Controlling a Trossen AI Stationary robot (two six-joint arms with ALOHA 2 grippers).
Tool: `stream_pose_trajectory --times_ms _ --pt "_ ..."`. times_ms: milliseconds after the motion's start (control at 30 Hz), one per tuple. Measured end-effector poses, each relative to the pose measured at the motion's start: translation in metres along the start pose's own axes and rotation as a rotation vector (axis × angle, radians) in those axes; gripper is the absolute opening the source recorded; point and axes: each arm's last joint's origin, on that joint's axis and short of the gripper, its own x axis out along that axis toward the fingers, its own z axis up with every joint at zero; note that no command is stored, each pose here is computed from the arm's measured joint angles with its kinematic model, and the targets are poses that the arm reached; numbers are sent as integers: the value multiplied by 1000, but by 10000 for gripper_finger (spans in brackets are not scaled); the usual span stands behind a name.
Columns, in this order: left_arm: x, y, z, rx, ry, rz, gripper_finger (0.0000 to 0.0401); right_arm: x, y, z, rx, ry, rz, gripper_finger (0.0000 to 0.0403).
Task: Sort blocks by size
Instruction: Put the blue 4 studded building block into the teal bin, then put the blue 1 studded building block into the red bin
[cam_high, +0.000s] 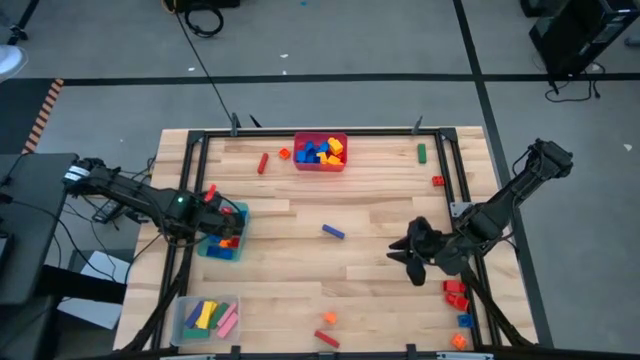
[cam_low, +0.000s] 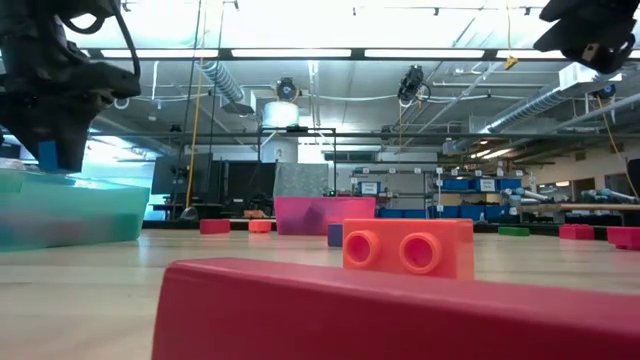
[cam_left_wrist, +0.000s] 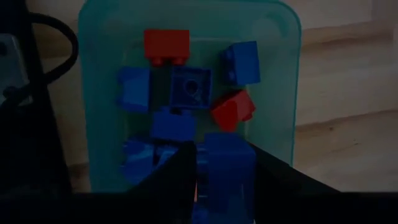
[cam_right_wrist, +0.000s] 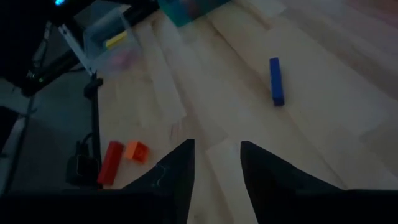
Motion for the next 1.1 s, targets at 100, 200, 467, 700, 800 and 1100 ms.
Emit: stream_pose_trajectory --times_ms 100,200,467,700,800,1100 --pt "4 0 -1 -46 1 -5 130 0 1 -1 -9 37 22 144" --pt "6 0 -2 -59 -1 6 146 0 1 -2 -14 74 44 144" --pt "9 -3 -2 -60 -15 15 177 0 3 -5 -39 155 95 144" --pt "9 -4 -4 -56 22 0 177 -2 -6 -12 -70 303 53 137" --pt "8 -6 -3 24 -13 -27 177 -2 -15 -16 -67 366 -25 140" --pt "-24 -25 3 331 -67 -140 177 -1 -41 -19 -113 531 -252 189"
